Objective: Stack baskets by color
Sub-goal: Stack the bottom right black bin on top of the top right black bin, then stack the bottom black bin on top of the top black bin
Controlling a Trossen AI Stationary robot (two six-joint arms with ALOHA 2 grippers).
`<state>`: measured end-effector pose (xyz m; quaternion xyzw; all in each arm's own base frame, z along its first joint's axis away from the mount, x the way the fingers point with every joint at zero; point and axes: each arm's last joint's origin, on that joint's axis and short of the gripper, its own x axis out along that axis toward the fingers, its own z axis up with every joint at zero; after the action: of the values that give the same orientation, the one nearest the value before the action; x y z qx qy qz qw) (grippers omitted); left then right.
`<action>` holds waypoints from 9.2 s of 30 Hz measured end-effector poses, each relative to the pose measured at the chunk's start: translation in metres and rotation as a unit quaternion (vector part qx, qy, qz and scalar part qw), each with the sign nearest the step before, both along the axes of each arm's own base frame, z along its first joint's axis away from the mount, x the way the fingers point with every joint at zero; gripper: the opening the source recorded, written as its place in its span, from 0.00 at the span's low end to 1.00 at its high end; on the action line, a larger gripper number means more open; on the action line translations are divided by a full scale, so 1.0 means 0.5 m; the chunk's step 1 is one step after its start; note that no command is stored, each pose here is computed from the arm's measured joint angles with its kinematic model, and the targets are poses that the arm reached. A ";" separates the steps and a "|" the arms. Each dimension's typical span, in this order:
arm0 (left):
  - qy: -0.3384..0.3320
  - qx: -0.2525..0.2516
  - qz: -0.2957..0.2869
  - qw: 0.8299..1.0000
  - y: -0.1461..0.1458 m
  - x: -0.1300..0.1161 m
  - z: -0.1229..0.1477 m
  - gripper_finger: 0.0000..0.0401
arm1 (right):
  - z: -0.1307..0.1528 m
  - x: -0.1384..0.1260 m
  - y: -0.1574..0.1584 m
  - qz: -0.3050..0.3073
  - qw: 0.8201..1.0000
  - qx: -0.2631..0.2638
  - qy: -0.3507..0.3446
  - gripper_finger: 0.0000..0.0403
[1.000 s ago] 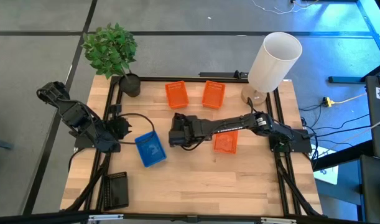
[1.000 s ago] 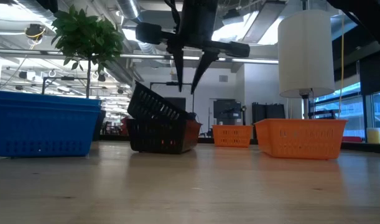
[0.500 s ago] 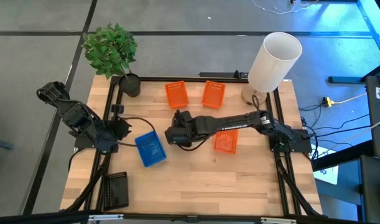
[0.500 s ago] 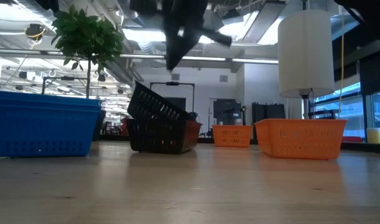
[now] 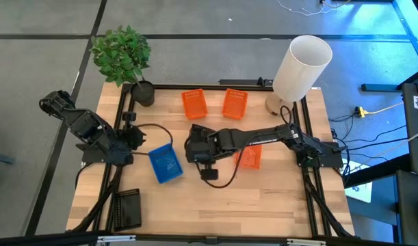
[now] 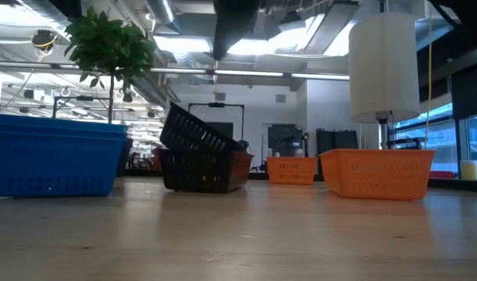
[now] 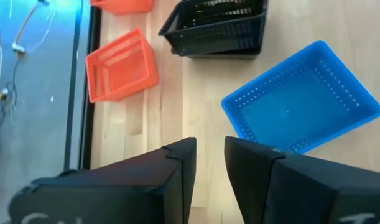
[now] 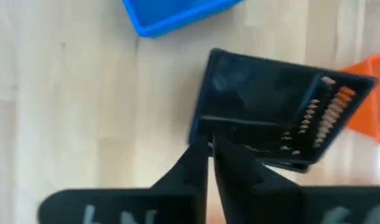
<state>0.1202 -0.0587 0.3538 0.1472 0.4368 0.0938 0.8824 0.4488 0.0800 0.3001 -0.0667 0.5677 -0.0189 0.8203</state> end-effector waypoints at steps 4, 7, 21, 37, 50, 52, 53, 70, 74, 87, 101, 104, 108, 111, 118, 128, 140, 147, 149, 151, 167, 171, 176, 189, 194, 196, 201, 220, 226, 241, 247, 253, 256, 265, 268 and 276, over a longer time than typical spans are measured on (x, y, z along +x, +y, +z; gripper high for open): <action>-0.006 -0.011 0.024 1.000 0.005 0.002 0.000 0.19 | 0.002 0.008 -0.036 0.059 0.998 -0.031 0.000 0.14; -0.008 -0.016 0.034 0.999 0.007 0.003 0.000 0.19 | 0.003 0.014 -0.058 0.110 0.992 -0.055 0.003 0.22; -0.017 -0.033 0.056 0.998 0.007 0.004 0.000 0.19 | 0.012 0.040 -0.132 0.378 0.919 -0.100 -0.045 0.36; -0.036 -0.030 0.070 0.996 0.013 -0.003 0.005 0.19 | -0.037 0.076 -0.173 0.513 0.845 -0.142 -0.057 0.36; -0.063 -0.044 0.083 0.994 0.026 -0.021 0.014 0.19 | -0.094 0.093 -0.204 0.535 0.833 -0.139 -0.024 0.36; -0.064 -0.043 0.083 0.994 0.026 -0.022 0.014 0.19 | -0.100 0.092 -0.212 0.532 0.836 -0.134 -0.017 0.36; -0.064 -0.043 0.083 0.993 0.026 -0.022 0.015 0.19 | -0.106 0.095 -0.215 0.531 0.836 -0.134 -0.017 0.36; -0.064 -0.043 0.083 0.994 0.026 -0.022 0.015 0.19 | -0.144 0.110 -0.226 0.506 0.854 -0.124 -0.007 0.07; -0.064 -0.043 0.083 0.994 0.026 -0.022 0.015 0.19 | -0.145 0.108 -0.221 0.480 0.870 -0.109 -0.004 0.02; -0.064 -0.044 0.083 0.994 0.026 -0.022 0.015 0.19 | -0.097 0.093 -0.213 0.473 0.872 -0.124 -0.005 0.01; -0.064 -0.044 0.083 0.994 0.026 -0.022 0.015 0.19 | -0.061 0.052 -0.200 0.448 0.892 -0.055 0.017 0.01; -0.064 -0.044 0.083 0.994 0.026 -0.022 0.015 0.19 | -0.062 0.049 -0.203 0.447 0.893 -0.050 0.023 0.01; -0.064 -0.044 0.083 0.994 0.026 -0.022 0.015 0.19 | -0.061 0.051 -0.213 0.443 0.895 -0.053 0.018 0.01; -0.064 -0.044 0.083 0.994 0.026 -0.022 0.015 0.19 | -0.061 0.051 -0.219 0.440 0.896 -0.054 0.017 0.01; -0.064 -0.043 0.083 0.994 0.026 -0.022 0.015 0.19 | -0.059 0.057 -0.222 0.419 0.906 -0.054 0.002 0.01; -0.060 -0.036 0.074 0.995 0.026 -0.022 0.015 0.19 | -0.057 0.050 -0.229 0.359 0.931 0.055 -0.018 0.01; -0.059 -0.034 0.073 0.995 0.026 -0.022 0.015 0.19 | 0.030 0.003 -0.226 0.292 0.955 0.053 -0.029 0.01; -0.055 -0.026 0.063 0.996 0.026 -0.022 0.015 0.19 | 0.048 -0.009 -0.230 0.224 0.973 0.055 -0.024 0.01; -0.055 -0.025 0.061 0.996 0.026 -0.022 0.015 0.19 | 0.052 -0.009 -0.232 0.224 0.973 0.052 -0.031 0.01; -0.054 -0.024 0.061 0.996 0.026 -0.022 0.015 0.19 | 0.053 -0.008 -0.238 0.221 0.973 0.050 -0.039 0.01; -0.056 -0.027 0.065 0.996 0.026 -0.022 0.015 0.19 | -0.064 0.055 -0.257 0.323 0.946 0.023 -0.010 0.01; -0.056 -0.028 0.065 0.996 0.026 -0.022 0.015 0.19 | -0.082 0.064 -0.262 0.333 0.943 0.012 -0.007 0.01; -0.056 -0.028 0.065 0.996 0.026 -0.022 0.015 0.19 | -0.094 0.067 -0.265 0.347 0.938 -0.013 0.009 0.03; -0.048 -0.039 0.058 0.996 0.025 -0.022 0.014 0.19 | -0.092 0.072 -0.262 0.364 0.930 -0.047 0.008 0.13; -0.048 -0.039 0.058 0.996 0.025 -0.022 0.014 0.19 | -0.092 0.072 -0.263 0.364 0.930 -0.049 0.007 0.13; -0.048 -0.039 0.058 0.996 0.025 -0.022 0.014 0.19 | -0.091 0.072 -0.264 0.361 0.931 -0.054 0.009 0.13; -0.047 -0.039 0.058 0.996 0.025 -0.023 0.014 0.19 | -0.054 0.062 -0.262 0.282 0.959 -0.033 -0.013 0.13; -0.047 -0.038 0.058 0.996 0.025 -0.023 0.014 0.19 | -0.056 0.029 -0.267 -0.015 0.997 0.052 0.056 0.08; -0.048 -0.039 0.058 0.996 0.025 -0.022 0.014 0.19 | -0.067 0.018 -0.285 -0.061 0.993 0.057 0.081 0.22; -0.049 -0.052 0.067 0.995 0.024 -0.022 0.013 0.19 | -0.078 0.012 -0.342 -0.095 0.982 0.144 0.080 0.28; -0.048 -0.053 0.067 0.995 0.024 -0.022 0.013 0.19 | -0.084 0.014 -0.342 -0.094 0.982 0.144 0.081 0.28; -0.048 -0.054 0.067 0.995 0.023 -0.022 0.013 0.19 | -0.083 0.018 -0.344 -0.095 0.984 0.136 0.071 0.28; -0.048 -0.054 0.067 0.995 0.023 -0.022 0.013 0.19 | -0.093 0.020 -0.344 -0.096 0.983 0.136 0.079 0.28; -0.047 -0.052 0.064 0.995 0.024 -0.022 0.013 0.19 | -0.138 0.033 -0.350 -0.088 0.983 0.127 0.104 0.28; -0.047 -0.052 0.064 0.995 0.024 -0.022 0.013 0.19 | -0.142 0.035 -0.350 -0.086 0.983 0.126 0.105 0.28; -0.044 -0.046 0.057 0.996 0.024 -0.022 0.013 0.19 | -0.140 0.035 -0.350 -0.065 0.984 0.122 0.108 0.28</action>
<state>0.1093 -0.0469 0.3602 0.0767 0.4091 0.1305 0.8999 0.4665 -0.0952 0.2300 0.0691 0.6544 0.0048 0.7530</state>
